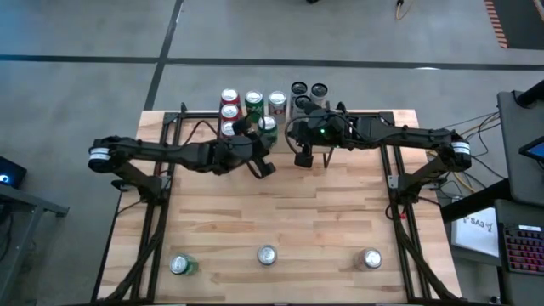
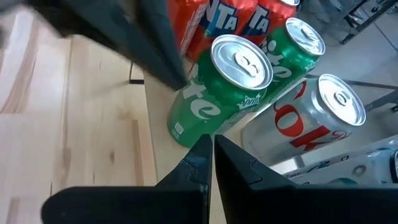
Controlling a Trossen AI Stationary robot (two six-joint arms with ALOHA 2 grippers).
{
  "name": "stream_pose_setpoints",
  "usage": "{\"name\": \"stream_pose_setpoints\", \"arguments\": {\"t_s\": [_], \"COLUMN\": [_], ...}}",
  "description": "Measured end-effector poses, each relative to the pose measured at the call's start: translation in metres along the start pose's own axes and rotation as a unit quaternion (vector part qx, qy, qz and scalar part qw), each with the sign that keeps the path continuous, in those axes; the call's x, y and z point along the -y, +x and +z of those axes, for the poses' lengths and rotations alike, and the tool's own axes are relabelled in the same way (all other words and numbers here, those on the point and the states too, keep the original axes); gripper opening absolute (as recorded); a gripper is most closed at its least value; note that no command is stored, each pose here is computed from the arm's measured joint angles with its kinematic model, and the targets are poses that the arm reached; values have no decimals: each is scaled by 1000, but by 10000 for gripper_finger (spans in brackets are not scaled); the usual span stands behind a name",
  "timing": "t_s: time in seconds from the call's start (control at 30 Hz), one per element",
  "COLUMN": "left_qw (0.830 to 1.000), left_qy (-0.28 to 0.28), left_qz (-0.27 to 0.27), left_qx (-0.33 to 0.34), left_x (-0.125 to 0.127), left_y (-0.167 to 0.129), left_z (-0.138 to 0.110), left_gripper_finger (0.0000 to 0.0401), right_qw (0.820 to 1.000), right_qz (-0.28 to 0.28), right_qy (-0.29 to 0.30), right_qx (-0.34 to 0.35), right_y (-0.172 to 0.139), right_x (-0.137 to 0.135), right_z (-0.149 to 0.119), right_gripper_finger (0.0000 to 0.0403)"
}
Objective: Place canned beverage on shelf
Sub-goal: Put the right green soda can on the shelf aligned with the other green soda can
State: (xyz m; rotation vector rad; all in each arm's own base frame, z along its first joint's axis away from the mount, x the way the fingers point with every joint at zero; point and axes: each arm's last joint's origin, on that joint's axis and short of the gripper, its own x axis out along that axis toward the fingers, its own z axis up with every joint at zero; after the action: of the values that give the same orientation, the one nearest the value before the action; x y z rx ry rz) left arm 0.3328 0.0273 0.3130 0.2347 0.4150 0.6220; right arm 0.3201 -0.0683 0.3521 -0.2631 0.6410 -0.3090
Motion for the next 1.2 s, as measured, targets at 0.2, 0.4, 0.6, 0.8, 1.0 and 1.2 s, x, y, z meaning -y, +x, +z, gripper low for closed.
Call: {"name": "stream_pose_setpoints", "arguments": {"t_s": [0.2, 0.4, 0.6, 0.8, 1.0, 1.2], "left_qw": [999, 998, 996, 995, 991, 990], "left_qy": [-23, -21, -18, -19, -24, -31], "left_qz": [-11, 54, 84, 93, 135, 139], "left_qx": [27, 11, 2, 2, -7, -8], "left_x": [11, 16, 16, 16, 13, 13], "left_y": [14, 24, 28, 28, 27, 27], "left_z": [-1, -8, -12, -11, -13, -13], "left_gripper_finger": [0, 0, 0, 0, 0, 0], "right_qw": [1000, 1000, 1000, 1000, 1000, 1000], "right_qz": [3, 5, 4, 4, 4, 4], "right_qy": [3, 0, 0, 0, 0, 2], "right_qx": [-10, -20, -17, -15, -15, -17], "right_y": [0, -3, -6, -7, -7, -7], "right_x": [0, 0, 0, 1, 1, 1], "right_z": [-2, -4, -3, -3, -3, -3], "right_gripper_finger": [9, 9, 9, 9, 9, 9]}}
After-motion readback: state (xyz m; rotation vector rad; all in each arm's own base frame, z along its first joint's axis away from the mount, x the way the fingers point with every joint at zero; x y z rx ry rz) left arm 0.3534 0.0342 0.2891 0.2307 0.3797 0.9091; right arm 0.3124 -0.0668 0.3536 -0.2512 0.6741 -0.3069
